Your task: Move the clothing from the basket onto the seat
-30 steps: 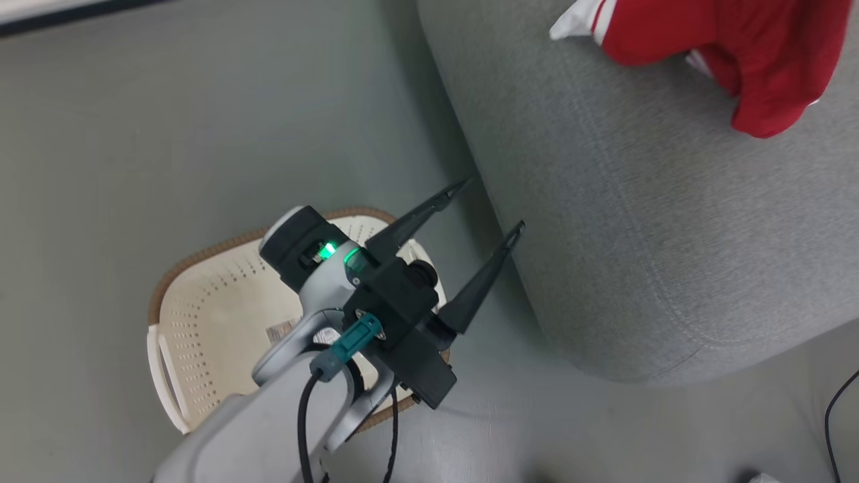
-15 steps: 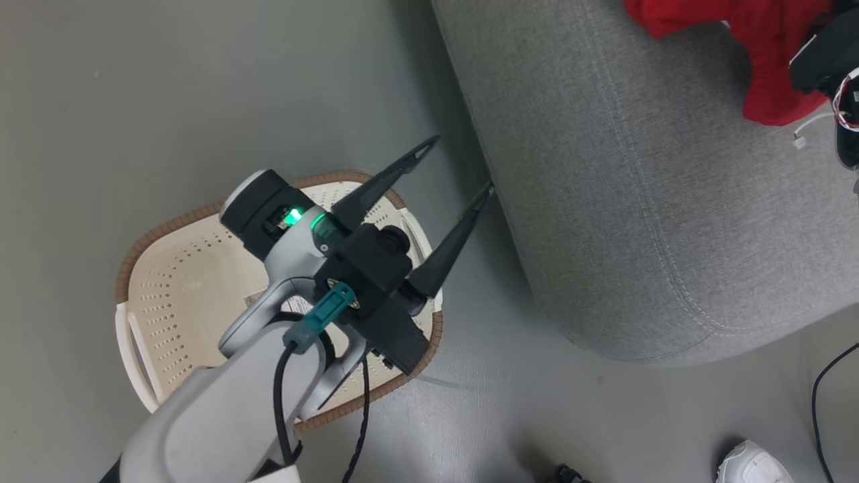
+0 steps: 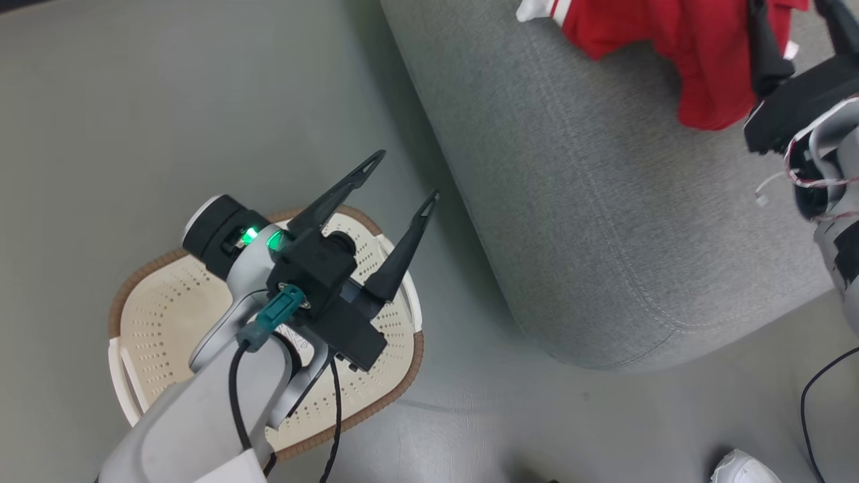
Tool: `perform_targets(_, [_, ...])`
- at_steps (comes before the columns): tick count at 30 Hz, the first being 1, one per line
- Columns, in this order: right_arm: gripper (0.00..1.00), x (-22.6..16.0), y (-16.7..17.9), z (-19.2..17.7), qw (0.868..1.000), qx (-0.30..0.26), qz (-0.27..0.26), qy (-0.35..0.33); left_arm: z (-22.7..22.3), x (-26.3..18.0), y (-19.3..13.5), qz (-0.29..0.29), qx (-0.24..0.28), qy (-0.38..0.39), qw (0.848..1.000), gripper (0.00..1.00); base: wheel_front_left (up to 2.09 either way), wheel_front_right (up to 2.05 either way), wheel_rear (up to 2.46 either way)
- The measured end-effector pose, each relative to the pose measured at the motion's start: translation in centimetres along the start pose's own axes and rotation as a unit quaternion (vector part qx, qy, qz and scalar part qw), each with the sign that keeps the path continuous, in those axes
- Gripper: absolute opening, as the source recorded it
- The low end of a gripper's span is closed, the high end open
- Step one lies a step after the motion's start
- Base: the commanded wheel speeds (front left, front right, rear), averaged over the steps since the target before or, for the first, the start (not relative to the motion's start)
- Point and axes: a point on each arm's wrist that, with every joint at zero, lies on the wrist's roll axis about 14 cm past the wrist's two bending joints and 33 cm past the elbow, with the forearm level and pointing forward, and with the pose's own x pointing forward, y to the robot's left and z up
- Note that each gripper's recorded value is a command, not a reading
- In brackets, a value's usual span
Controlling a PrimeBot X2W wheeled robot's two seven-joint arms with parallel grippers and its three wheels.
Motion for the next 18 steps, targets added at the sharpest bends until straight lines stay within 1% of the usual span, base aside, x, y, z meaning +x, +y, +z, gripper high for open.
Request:
perform_targets(5, [1.0,-1.9,0.0,0.5,1.0,0.012,0.004,-0.012,1.0,-0.3,-0.1,0.014,-0.004,-0.012,1.0,1.0,0.0,0.0,0.0])
perform_targets(9, [1.0,-3.3,0.8,1.2,0.999,0.03,0.012,-0.028,2.5,-0.6,0.0,0.034,-0.001,-0.027,0.999,1.0,0.0,0.0,0.0])
perform_targets(15, [1.0,-4.9,2.7,3.7,0.995,0.06,0.035,-0.069,4.1,-2.4,1.4,0.088,-0.003,-0.042,0.995,1.0,0.0,0.0,0.0])
perform_targets(18, [1.0,-5.8,3.8,4.3,0.993,0.076,0.047,-0.083,4.4,-3.9,2.3,0.121,-0.001,-0.042,0.992,1.0,0.0,0.0,0.0])
